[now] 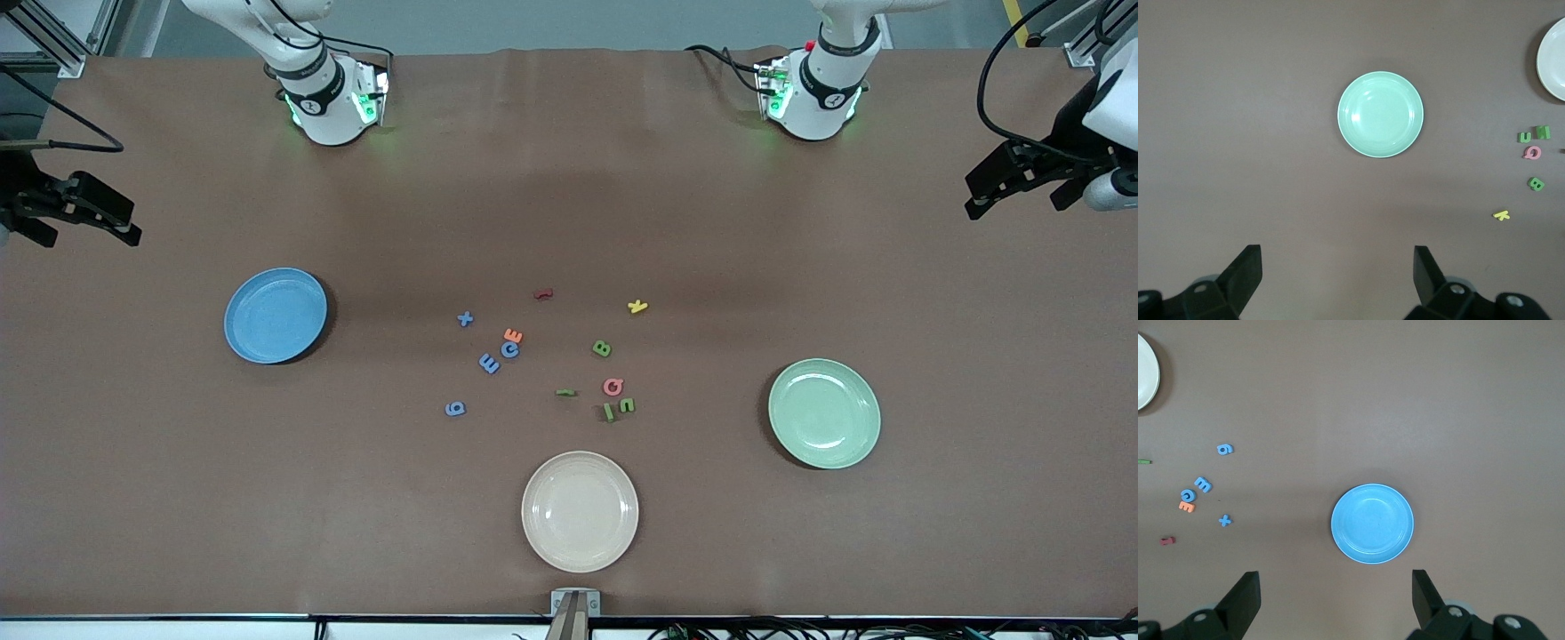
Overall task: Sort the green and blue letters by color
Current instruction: 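Move the left gripper to green letters while the right gripper reaches blue letters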
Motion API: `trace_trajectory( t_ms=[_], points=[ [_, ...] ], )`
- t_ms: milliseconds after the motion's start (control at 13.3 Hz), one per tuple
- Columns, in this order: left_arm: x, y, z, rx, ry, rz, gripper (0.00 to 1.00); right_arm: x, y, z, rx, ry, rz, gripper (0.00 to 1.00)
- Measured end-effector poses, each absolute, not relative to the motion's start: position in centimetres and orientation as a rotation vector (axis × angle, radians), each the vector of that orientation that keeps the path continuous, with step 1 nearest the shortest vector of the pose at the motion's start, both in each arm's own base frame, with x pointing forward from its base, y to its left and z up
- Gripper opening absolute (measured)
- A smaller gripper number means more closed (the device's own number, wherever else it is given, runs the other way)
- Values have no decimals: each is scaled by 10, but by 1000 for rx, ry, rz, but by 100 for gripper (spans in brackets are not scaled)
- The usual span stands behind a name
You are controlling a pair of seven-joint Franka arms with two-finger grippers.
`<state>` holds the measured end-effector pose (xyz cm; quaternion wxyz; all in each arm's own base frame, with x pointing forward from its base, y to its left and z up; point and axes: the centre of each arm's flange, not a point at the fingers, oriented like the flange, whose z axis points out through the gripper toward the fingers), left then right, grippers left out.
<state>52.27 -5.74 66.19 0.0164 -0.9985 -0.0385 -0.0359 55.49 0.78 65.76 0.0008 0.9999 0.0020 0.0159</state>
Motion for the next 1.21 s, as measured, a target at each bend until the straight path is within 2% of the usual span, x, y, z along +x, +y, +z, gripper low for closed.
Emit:
trace_trajectory(
  t_ms=[528,830,1207],
  points=[
    [541,-75,639,-3111,-67,-39,100,555,11,657,3141,15,49,100],
    [582,-156,564,-3151,-115,-6,100,560,62,640,3147,154,2,100],
    [615,-274,435,-3207,-475,9,100,583,188,566,3166,106,-55,100]
  ],
)
